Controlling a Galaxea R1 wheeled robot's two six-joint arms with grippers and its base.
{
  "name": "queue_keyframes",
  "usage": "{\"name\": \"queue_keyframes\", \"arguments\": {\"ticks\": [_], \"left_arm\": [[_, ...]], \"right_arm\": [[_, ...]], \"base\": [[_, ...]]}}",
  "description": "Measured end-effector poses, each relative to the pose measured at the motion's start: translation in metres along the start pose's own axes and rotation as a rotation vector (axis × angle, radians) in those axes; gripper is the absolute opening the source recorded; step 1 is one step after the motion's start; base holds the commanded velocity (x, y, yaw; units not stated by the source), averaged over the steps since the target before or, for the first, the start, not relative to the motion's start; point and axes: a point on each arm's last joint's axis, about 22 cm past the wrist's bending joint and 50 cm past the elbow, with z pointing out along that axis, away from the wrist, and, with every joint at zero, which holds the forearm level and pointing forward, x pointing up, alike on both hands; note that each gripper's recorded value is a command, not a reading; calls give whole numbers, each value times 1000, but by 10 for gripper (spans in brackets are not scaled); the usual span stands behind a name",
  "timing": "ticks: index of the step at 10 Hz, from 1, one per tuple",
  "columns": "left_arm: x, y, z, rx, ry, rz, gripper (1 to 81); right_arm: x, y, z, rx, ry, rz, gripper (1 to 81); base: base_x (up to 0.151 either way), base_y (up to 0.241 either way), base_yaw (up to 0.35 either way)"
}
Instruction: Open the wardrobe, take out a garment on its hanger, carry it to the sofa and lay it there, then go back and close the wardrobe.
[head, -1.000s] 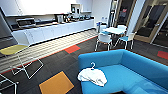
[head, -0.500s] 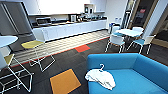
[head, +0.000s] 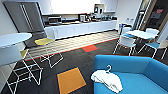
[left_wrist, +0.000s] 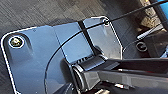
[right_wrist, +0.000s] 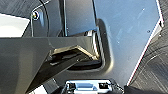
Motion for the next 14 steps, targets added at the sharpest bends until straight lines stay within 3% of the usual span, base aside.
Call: {"name": "queue_keyframes", "arguments": {"ticks": [8,14], "left_arm": [[-36,2,14,34,-48,-16,811],[-59,0,21,42,-48,-34,811]], "right_arm": [[2,3,0,-9,1,-3,811],[6,10,-1,-25,4,-15,811]], "base": [[0,0,153],[0,0,219]]}}
